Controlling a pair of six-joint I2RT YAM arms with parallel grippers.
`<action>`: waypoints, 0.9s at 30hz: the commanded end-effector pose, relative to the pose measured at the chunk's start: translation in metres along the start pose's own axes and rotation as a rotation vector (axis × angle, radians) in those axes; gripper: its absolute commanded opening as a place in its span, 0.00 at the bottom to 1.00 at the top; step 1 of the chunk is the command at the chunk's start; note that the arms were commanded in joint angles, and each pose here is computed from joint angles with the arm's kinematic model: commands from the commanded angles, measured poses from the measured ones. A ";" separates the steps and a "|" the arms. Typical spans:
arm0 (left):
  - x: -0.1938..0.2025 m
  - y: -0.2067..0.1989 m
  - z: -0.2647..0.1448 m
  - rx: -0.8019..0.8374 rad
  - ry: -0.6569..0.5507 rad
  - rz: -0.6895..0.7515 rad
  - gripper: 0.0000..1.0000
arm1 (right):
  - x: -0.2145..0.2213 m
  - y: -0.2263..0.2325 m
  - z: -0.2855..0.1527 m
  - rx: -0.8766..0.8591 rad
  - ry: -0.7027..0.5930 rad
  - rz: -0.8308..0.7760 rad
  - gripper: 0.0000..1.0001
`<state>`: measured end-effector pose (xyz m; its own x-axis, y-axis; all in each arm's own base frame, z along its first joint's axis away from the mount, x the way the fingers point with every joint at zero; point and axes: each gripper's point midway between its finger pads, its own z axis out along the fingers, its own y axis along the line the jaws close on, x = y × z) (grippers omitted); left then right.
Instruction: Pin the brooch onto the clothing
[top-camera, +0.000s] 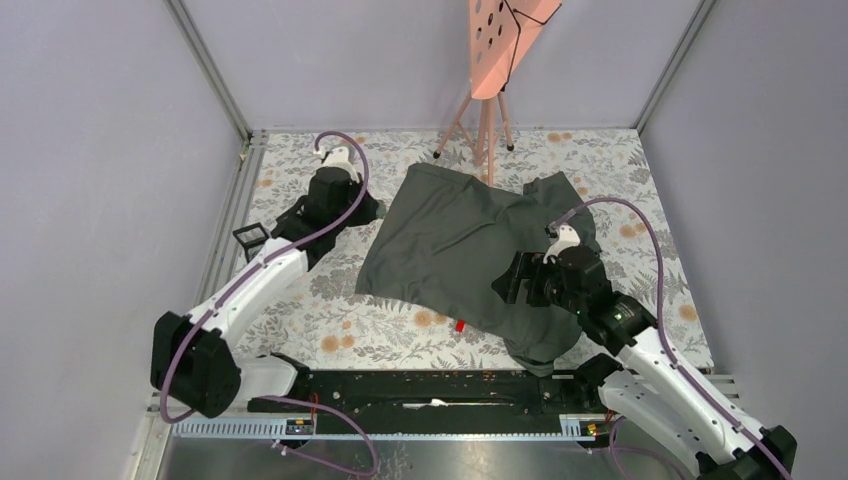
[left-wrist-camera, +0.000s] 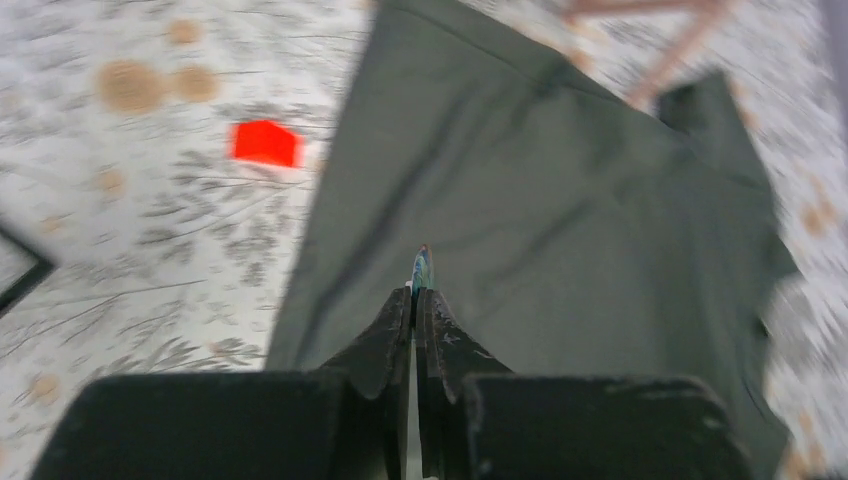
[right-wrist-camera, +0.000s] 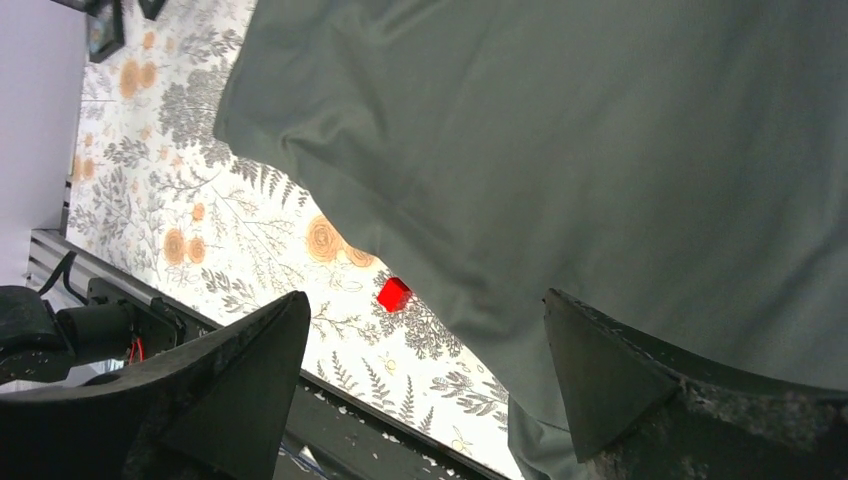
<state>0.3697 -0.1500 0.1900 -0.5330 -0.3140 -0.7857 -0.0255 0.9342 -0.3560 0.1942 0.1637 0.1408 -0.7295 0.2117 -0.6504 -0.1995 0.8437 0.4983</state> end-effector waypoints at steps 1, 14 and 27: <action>0.008 -0.077 -0.050 0.467 0.085 0.186 0.00 | -0.032 0.027 -0.021 -0.112 -0.105 -0.102 0.94; 0.073 -0.142 -0.198 1.278 0.386 0.349 0.00 | -0.047 0.142 -0.052 -0.674 0.016 -0.203 0.76; 0.089 -0.148 -0.225 1.409 0.436 0.393 0.00 | -0.030 0.195 -0.048 -0.845 0.200 -0.216 0.60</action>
<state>0.1449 -0.2786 0.2734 -0.5912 0.2283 -0.7735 0.7983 0.0297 -0.6015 0.1566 0.2850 0.2545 -0.7701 -0.0364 -0.6369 -0.6203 0.2760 0.7342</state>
